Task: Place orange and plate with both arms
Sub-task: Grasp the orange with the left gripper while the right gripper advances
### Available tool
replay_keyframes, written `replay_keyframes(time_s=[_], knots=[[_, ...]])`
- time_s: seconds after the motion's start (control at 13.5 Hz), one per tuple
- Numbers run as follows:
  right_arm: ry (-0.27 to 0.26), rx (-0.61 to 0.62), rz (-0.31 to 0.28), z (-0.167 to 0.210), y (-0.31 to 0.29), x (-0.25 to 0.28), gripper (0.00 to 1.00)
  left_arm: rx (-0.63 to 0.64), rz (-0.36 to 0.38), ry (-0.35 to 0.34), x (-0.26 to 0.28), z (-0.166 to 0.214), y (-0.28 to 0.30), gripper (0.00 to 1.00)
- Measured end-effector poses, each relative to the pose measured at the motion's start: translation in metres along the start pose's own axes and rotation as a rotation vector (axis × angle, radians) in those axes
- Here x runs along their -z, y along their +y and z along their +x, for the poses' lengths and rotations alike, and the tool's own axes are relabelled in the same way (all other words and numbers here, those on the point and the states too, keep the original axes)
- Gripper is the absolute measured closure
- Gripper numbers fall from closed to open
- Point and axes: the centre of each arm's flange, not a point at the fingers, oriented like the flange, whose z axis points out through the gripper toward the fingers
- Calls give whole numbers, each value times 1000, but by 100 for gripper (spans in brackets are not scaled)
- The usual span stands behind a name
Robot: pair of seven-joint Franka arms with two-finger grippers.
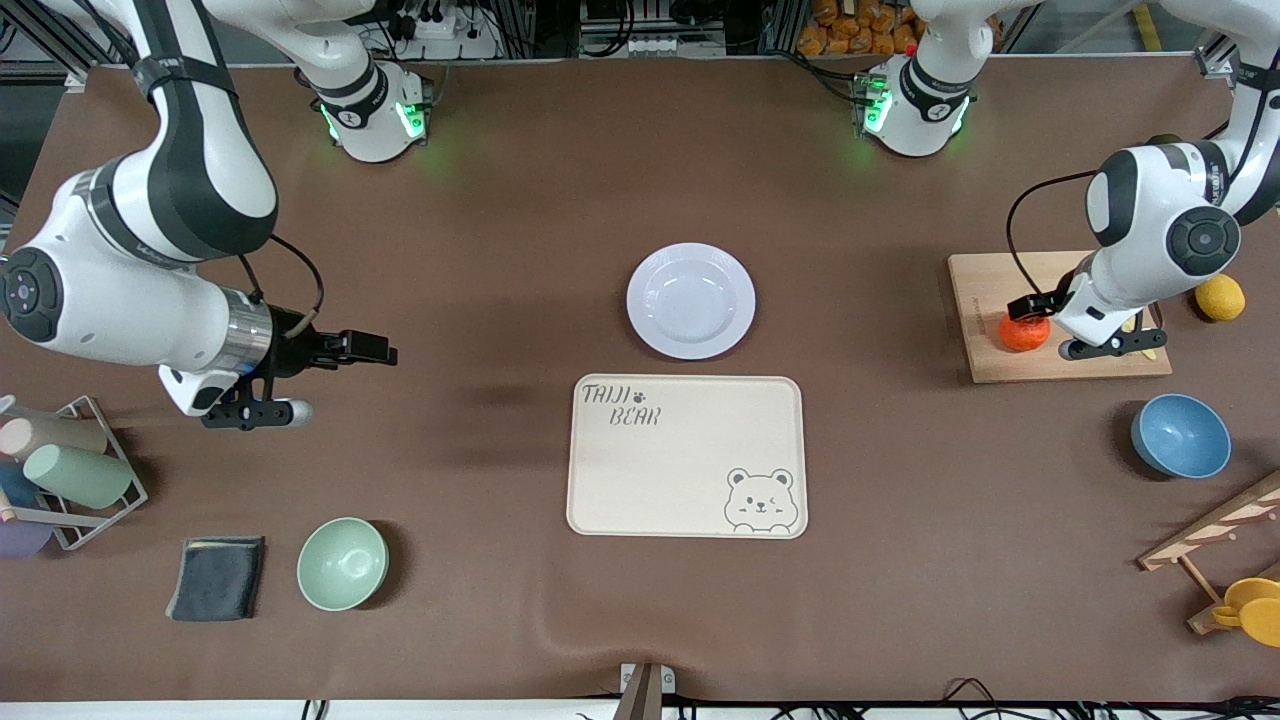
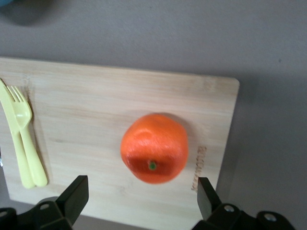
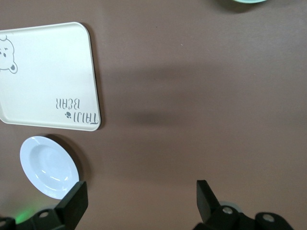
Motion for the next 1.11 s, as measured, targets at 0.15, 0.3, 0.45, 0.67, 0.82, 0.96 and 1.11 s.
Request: replay_keyframes(time_s=[0.15, 0.3, 0.45, 0.67, 0.82, 0.96, 1.11], knots=[[3, -23, 43, 1, 1, -11, 0, 17, -11, 23, -9, 0, -8, 0], [12, -46, 77, 3, 3, -24, 0, 29, -22, 41, -19, -1, -12, 0], [24, -64, 107, 4, 2, -35, 0, 27, -30, 52, -30, -4, -10, 0], [49, -131, 209, 4, 0, -55, 0, 31, -41, 65, -43, -8, -8, 0], [50, -159, 250, 2, -4, -66, 0, 34, -47, 63, -51, -9, -9, 0], [54, -184, 292, 1, -9, -73, 0, 32, -53, 65, -60, -9, -7, 0], [51, -235, 380, -1, -14, -80, 0, 29, -62, 71, -71, -7, -4, 0]])
